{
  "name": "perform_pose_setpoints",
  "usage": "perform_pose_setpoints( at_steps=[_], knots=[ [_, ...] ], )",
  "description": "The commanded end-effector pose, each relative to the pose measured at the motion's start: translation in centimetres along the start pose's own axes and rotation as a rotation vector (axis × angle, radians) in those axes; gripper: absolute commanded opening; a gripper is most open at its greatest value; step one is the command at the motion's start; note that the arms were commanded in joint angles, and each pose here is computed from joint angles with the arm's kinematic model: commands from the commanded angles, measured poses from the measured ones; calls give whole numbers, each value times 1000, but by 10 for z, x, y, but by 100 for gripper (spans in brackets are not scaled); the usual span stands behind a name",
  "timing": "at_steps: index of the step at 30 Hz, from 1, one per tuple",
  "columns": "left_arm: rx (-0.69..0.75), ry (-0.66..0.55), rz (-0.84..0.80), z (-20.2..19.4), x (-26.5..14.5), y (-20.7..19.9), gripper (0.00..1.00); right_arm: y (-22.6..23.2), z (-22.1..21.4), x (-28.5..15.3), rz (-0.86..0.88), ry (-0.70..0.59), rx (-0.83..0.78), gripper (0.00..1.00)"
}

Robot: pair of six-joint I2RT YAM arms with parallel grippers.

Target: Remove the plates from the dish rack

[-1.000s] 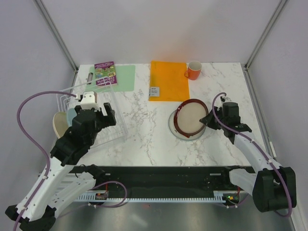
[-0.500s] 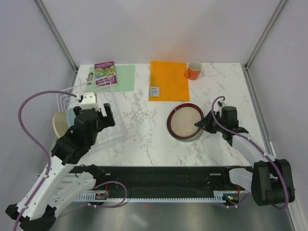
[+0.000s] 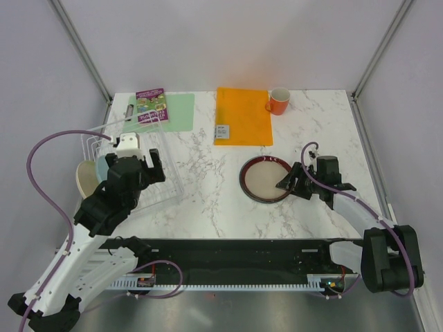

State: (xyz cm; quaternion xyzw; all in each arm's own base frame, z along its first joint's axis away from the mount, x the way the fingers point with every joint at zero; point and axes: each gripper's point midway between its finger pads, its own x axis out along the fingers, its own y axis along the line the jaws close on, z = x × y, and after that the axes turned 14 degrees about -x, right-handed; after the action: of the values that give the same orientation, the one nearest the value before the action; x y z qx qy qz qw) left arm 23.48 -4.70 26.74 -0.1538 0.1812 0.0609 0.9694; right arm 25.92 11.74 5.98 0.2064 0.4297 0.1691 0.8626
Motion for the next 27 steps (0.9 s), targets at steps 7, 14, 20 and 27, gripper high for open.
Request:
perform_pose_setpoints(
  at_steps=[7,14,20,27],
  knots=[
    [36,-32,246,5,2,39,100,-13,24,-22,-144,-26,-143,79],
    [29,-18,359,-2,7,60,100,-12,45,-48,-215,-108,-199,82],
    [-21,-9,499,-9,10,88,100,-6,44,-53,-190,-116,-223,84],
    [-80,-59,633,2,3,118,100,-1,42,-49,-153,-100,-236,84]
  ],
)
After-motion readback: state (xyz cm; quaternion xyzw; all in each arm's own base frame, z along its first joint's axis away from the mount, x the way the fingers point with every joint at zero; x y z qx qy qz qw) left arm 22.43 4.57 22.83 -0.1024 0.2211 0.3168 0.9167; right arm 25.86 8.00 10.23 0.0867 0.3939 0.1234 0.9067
